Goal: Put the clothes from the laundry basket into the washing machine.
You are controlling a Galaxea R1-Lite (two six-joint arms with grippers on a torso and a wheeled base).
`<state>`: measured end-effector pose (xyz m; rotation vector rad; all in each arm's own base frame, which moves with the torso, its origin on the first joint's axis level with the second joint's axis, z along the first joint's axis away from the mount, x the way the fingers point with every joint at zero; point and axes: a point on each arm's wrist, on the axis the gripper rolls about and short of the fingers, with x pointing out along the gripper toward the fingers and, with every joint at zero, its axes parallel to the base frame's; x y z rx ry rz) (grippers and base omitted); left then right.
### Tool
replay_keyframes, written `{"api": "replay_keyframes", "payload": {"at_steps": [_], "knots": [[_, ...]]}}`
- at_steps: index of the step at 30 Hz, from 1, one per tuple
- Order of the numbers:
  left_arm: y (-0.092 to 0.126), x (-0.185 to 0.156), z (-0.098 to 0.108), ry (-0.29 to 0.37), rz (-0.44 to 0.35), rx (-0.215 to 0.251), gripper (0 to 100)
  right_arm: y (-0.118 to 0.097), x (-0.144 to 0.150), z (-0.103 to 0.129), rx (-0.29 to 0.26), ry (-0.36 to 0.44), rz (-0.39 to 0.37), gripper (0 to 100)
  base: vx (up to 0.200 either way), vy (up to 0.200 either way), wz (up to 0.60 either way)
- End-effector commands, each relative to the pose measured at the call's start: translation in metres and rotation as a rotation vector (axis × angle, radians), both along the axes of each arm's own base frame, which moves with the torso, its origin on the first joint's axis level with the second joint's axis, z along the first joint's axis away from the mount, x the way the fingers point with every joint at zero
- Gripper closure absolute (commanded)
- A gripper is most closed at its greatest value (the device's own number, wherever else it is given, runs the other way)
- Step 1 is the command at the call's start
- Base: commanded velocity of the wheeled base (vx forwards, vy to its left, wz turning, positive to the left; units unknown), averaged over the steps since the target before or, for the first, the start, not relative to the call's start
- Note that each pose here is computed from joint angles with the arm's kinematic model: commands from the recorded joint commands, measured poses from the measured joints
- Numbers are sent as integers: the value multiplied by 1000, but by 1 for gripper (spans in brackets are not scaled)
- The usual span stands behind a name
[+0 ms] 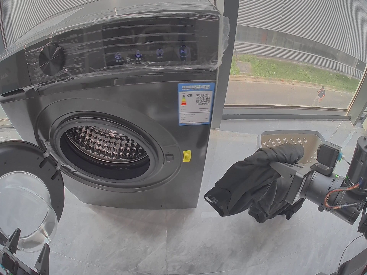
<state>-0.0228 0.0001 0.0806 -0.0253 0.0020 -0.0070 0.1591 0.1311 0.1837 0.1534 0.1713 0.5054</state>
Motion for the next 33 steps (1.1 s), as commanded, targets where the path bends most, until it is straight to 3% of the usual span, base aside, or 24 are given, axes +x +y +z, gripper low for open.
{"api": "replay_keyframes", "payload": {"at_steps": [1,9,18,26,33], "knots": [[0,0,-4,-3,-1,-1,0,0,0,0,-1,1,0,100,0,0,0],[0,0,-4,-3,-1,-1,0,0,-1,-3,-8,9,0,100,0,0,0],[0,0,-4,-3,-1,-1,0,0,-1,-3,-8,9,0,100,-200,0,0],[0,0,-4,-3,-1,-1,0,-1,-1,-5,-13,15,0,100,0,0,0],[0,0,-4,-3,-1,-2,0,-1,-1,-5,-12,14,-1,100,0,200,0]]}}
